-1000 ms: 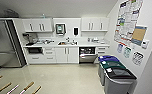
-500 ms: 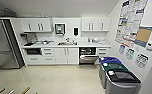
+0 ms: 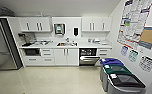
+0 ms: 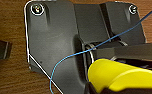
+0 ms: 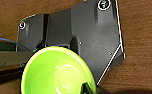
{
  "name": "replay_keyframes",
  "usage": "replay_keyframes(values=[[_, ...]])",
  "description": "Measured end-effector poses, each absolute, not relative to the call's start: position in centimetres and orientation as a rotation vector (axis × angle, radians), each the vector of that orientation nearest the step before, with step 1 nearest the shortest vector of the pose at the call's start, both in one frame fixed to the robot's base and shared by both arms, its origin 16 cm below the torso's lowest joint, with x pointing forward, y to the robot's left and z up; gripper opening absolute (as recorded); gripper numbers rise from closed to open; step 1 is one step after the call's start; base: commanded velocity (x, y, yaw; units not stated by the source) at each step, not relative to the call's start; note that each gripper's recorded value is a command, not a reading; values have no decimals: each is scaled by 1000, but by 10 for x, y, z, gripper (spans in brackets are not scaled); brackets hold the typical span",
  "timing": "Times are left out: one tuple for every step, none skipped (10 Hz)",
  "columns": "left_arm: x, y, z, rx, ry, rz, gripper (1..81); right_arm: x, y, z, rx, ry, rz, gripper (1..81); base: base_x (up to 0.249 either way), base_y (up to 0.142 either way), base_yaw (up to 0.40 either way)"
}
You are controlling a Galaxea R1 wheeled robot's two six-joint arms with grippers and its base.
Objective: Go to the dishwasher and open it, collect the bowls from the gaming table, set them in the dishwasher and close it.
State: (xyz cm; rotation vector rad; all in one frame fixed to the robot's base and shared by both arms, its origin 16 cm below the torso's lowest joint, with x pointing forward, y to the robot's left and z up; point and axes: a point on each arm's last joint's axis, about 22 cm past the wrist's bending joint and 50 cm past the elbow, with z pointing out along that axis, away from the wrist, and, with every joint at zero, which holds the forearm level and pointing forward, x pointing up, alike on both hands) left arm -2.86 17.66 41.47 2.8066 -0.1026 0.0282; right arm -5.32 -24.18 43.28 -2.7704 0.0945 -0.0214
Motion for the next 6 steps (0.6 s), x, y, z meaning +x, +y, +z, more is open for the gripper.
replay_keyframes(values=[[-29, 177, 415, 2807, -103, 28, 10, -53, -242, 433, -2771, 95, -20, 10, 169, 0, 0], [-29, 175, 415, 2805, -103, 28, 10, -54, -242, 433, -2770, 94, -20, 10, 169, 0, 0], [-29, 176, 415, 2805, -103, 28, 10, -53, -243, 433, -2772, 94, -21, 10, 169, 0, 0], [-29, 176, 415, 2806, -103, 28, 10, -53, -242, 433, -2771, 94, -20, 10, 169, 0, 0], [-29, 176, 415, 2806, -103, 28, 10, -53, -242, 433, -2771, 94, -20, 10, 169, 0, 0], [-29, 176, 415, 2805, -103, 28, 10, -53, -242, 433, -2771, 91, -21, 10, 169, 0, 0]])
